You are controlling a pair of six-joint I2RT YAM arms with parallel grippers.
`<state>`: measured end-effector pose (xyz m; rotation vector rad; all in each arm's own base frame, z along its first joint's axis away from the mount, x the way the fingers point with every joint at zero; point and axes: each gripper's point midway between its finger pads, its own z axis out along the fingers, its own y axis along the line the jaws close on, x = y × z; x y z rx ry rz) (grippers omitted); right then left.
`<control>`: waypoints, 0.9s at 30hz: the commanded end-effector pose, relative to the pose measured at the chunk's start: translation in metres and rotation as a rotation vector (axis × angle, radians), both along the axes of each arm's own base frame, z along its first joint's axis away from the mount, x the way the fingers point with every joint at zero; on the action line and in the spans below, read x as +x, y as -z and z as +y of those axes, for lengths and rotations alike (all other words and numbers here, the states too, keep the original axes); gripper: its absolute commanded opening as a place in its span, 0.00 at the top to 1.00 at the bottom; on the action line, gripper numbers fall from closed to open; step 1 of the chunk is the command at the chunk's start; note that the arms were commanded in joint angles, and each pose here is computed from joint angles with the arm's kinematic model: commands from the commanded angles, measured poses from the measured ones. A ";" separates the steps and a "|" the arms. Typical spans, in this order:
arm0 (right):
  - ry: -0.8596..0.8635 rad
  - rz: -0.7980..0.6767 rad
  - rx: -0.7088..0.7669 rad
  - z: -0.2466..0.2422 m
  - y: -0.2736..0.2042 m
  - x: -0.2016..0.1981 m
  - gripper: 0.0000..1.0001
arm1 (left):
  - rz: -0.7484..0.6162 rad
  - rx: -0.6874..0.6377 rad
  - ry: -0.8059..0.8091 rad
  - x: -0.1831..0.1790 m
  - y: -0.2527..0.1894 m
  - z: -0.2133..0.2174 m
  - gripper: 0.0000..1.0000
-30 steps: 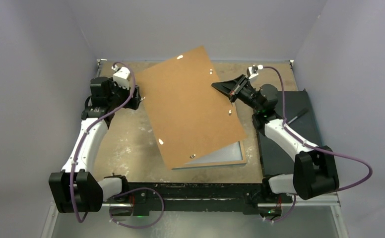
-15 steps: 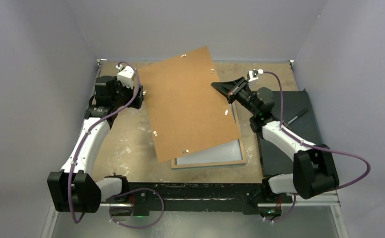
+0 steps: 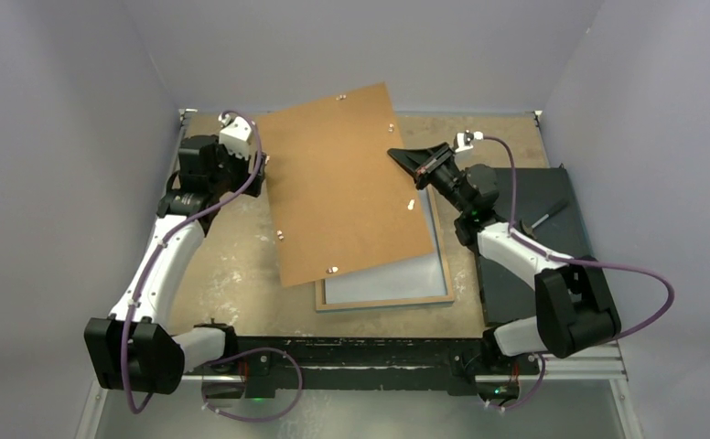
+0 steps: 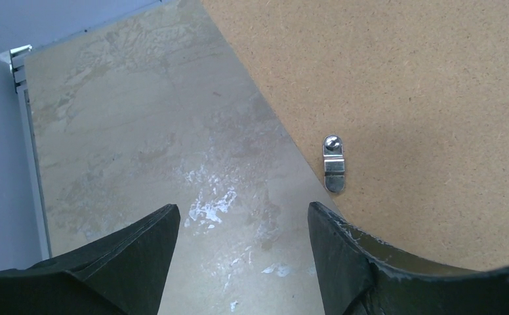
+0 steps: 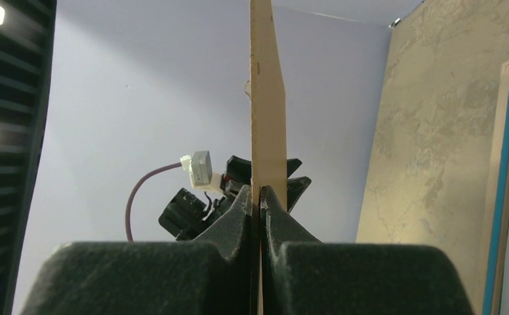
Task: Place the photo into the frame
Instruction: Turn over the photo frame item on the photo frame.
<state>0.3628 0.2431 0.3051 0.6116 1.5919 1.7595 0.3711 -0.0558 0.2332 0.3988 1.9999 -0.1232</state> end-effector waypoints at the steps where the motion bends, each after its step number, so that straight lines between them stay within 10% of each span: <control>1: -0.061 -0.104 0.146 0.009 -0.048 -0.023 1.00 | -0.053 -0.060 0.167 -0.010 -0.032 -0.042 0.29; 27: -0.017 -0.079 0.131 -0.017 -0.037 -0.018 1.00 | -0.148 0.024 -0.125 0.022 -0.067 0.005 0.21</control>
